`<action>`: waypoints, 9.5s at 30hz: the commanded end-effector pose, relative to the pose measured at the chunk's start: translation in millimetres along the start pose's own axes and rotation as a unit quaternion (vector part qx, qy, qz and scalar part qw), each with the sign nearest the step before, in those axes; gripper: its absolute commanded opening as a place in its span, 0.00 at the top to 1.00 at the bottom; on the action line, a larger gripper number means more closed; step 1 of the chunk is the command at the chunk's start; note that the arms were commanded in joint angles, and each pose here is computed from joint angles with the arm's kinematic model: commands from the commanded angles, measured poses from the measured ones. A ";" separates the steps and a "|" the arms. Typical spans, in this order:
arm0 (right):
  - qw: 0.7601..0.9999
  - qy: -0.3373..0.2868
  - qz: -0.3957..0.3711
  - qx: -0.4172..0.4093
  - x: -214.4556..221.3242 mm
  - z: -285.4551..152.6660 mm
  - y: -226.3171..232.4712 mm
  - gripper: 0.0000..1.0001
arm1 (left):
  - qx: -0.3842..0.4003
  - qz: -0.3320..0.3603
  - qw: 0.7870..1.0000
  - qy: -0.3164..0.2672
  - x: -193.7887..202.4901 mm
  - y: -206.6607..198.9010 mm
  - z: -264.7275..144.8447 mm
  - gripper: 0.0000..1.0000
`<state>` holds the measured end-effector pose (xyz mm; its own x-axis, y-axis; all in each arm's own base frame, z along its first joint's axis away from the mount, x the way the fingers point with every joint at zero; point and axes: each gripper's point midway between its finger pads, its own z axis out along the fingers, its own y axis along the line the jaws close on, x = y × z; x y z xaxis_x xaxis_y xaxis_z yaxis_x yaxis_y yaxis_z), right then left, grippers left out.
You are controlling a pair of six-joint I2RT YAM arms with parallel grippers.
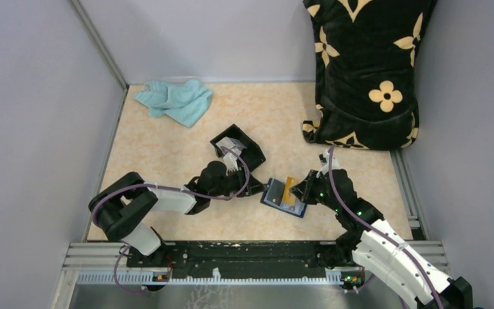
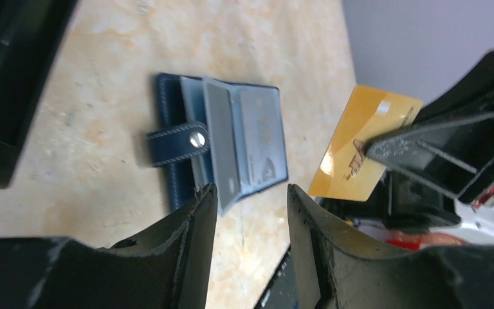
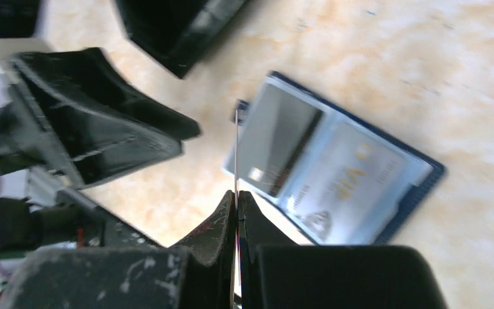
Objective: Put the credit cards into the card holder
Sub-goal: Pick up the credit card from the storage box, then insert the credit card into the card holder.
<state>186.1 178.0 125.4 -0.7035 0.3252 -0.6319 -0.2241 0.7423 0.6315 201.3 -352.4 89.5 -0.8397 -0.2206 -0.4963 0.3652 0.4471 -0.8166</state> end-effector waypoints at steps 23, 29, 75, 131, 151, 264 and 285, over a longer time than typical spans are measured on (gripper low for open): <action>0.967 -0.031 0.078 0.242 -2.5 -20.9 -79.6 1.00 | -0.116 0.056 0.992 0.014 1.2 39.8 29.6 0.52; 0.965 -0.039 0.082 0.244 -4.0 -25.1 -80.9 1.00 | -0.117 0.058 0.991 0.013 1.4 40.5 30.0 0.52; 0.962 -0.022 0.101 0.252 15.4 -16.2 -95.0 1.00 | -0.127 0.062 0.990 0.017 5.0 46.2 29.9 0.52; 0.992 -0.033 0.103 0.069 -11.4 41.9 -28.0 1.00 | -0.156 0.035 0.987 0.010 21.9 67.3 -1.4 0.53; 0.989 -0.016 0.125 0.074 14.7 32.8 -45.4 1.00 | -0.100 0.131 0.986 0.031 0.6 23.5 5.9 0.57; 0.983 0.015 0.155 0.097 49.0 48.9 -101.8 1.00 | -0.156 0.077 0.981 0.087 58.8 72.4 17.1 0.56; 0.986 0.039 0.116 0.112 52.2 48.2 -106.8 1.00 | -0.157 0.078 0.980 0.094 60.2 71.2 17.2 0.57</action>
<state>209.9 163.1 22.7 -0.7631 0.5005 -0.4088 0.0534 0.6793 0.7319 206.8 -362.6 30.0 -0.8059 -0.0753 -0.5872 0.3998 0.6623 -0.6336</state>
